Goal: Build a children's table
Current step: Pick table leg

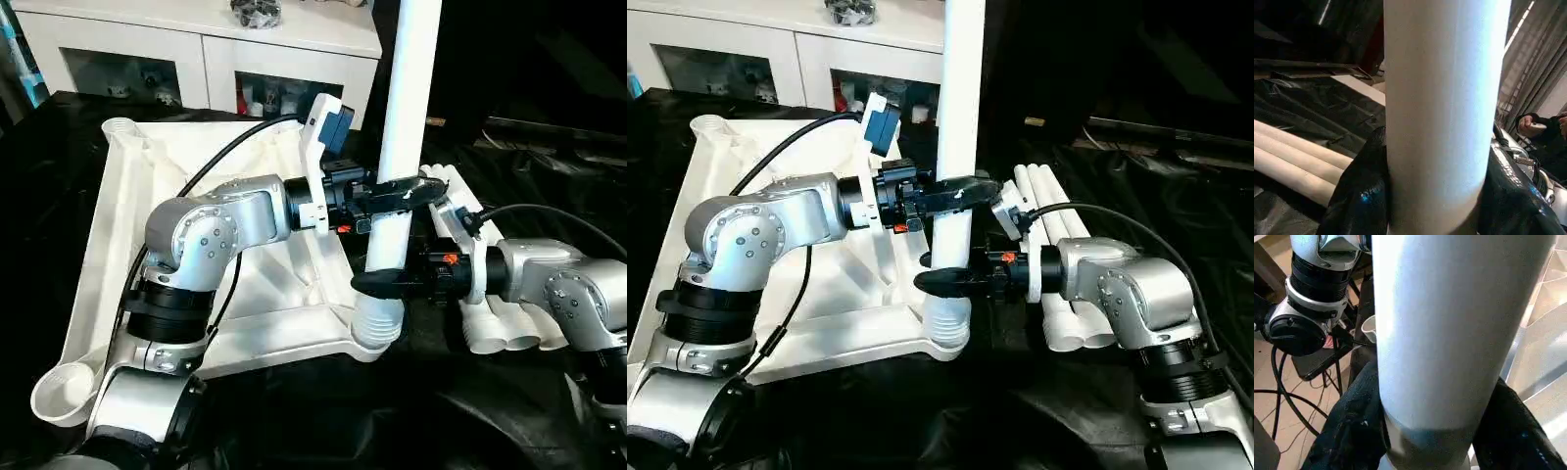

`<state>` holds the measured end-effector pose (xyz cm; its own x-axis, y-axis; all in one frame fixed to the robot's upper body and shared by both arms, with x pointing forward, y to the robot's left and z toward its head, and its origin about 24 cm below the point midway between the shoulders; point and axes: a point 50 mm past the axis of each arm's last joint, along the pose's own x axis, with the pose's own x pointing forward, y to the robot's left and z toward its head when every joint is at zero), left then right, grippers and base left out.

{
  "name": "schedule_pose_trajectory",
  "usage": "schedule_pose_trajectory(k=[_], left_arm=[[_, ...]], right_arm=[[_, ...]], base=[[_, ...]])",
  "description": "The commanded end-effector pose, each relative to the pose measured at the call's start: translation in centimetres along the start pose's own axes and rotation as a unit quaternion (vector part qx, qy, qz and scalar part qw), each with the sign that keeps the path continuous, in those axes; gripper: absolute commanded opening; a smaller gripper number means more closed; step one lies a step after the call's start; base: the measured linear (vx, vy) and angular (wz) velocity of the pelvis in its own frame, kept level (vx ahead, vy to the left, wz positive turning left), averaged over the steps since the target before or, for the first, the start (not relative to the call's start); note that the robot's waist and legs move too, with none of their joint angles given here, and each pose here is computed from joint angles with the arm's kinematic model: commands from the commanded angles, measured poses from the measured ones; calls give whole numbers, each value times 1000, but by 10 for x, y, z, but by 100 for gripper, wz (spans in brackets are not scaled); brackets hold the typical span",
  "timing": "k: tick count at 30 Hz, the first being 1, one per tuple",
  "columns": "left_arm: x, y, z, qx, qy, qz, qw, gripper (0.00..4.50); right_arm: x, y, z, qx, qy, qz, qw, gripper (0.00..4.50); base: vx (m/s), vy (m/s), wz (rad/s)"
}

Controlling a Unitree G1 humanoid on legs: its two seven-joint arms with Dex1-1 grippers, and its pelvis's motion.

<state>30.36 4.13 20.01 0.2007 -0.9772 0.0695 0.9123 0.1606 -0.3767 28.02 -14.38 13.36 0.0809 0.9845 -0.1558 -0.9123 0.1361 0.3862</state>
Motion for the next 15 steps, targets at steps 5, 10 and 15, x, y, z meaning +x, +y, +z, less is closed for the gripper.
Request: schedule_pose_trajectory(k=[5, 10, 15], left_arm=[[7, -12, 12, 30, -23, -41, 998, 262], [2, -3, 24, 48, -82, -7, 995, 297], [-14, 17, 48, 68, -211, 92, 971, 298]], right_arm=[[3, -5, -7, 7, -13, -33, 999, 189], [10, -11, -4, -1, -39, -56, 998, 188], [18, -18, 3, -14, -99, -101, 990, 188]], base=[[0, 0, 0], [0, 0, 0], [0, 0, 0]])
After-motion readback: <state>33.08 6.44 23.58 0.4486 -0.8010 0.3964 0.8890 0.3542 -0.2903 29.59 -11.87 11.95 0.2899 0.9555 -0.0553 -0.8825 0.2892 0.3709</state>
